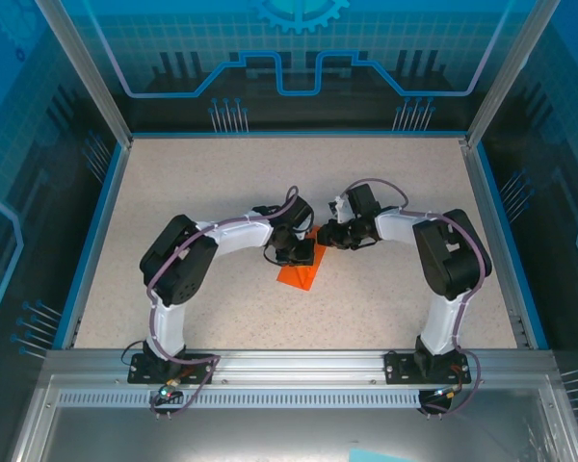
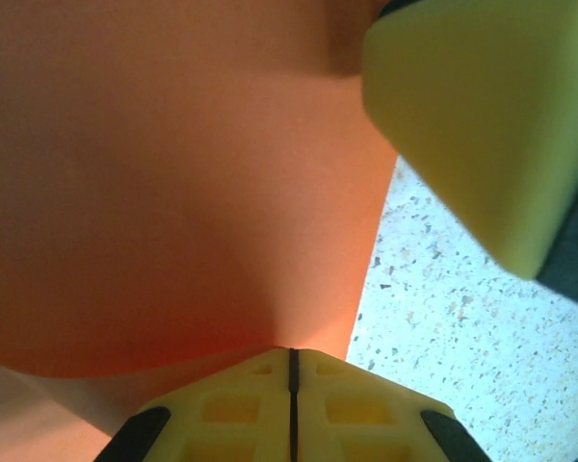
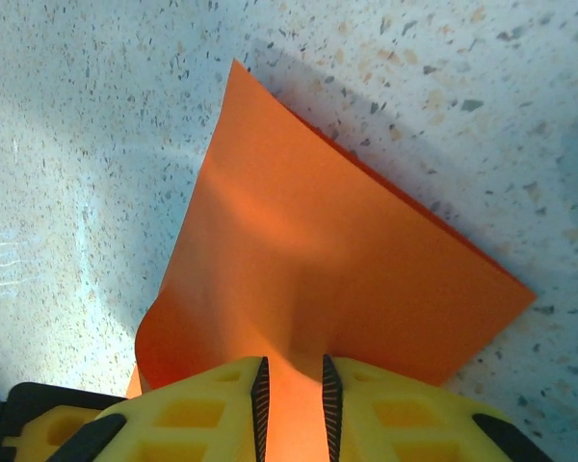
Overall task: Fold a paper plane with a square sheet of paper (pick it up from the middle)
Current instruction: Fold the triangle a second time at the center of the table.
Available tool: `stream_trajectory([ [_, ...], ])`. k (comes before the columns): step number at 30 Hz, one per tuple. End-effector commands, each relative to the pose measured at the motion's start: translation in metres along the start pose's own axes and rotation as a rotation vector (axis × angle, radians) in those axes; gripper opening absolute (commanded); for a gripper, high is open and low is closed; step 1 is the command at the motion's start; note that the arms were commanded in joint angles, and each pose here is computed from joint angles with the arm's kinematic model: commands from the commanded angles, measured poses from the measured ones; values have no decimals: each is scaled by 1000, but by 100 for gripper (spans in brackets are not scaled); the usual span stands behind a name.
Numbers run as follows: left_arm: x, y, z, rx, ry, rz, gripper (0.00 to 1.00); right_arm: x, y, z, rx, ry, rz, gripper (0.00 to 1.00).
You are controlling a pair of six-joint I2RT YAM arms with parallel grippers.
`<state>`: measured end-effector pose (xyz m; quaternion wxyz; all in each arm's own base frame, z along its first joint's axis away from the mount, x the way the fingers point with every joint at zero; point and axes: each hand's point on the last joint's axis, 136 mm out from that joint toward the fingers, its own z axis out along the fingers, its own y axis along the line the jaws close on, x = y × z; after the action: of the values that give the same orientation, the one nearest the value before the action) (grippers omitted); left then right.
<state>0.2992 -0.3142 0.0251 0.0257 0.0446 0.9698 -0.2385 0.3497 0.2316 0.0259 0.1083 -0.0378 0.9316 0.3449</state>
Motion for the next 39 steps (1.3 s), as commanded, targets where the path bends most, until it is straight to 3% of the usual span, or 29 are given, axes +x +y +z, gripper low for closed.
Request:
stream_trajectory([
  [1, -9, -12, 2, 26, -20, -10, 8, -1, -6, 0, -1, 21, 9, 24],
  [39, -13, -7, 26, 6, 8, -19, 8, 5, -16, 4, 8, 42, 26, 24],
])
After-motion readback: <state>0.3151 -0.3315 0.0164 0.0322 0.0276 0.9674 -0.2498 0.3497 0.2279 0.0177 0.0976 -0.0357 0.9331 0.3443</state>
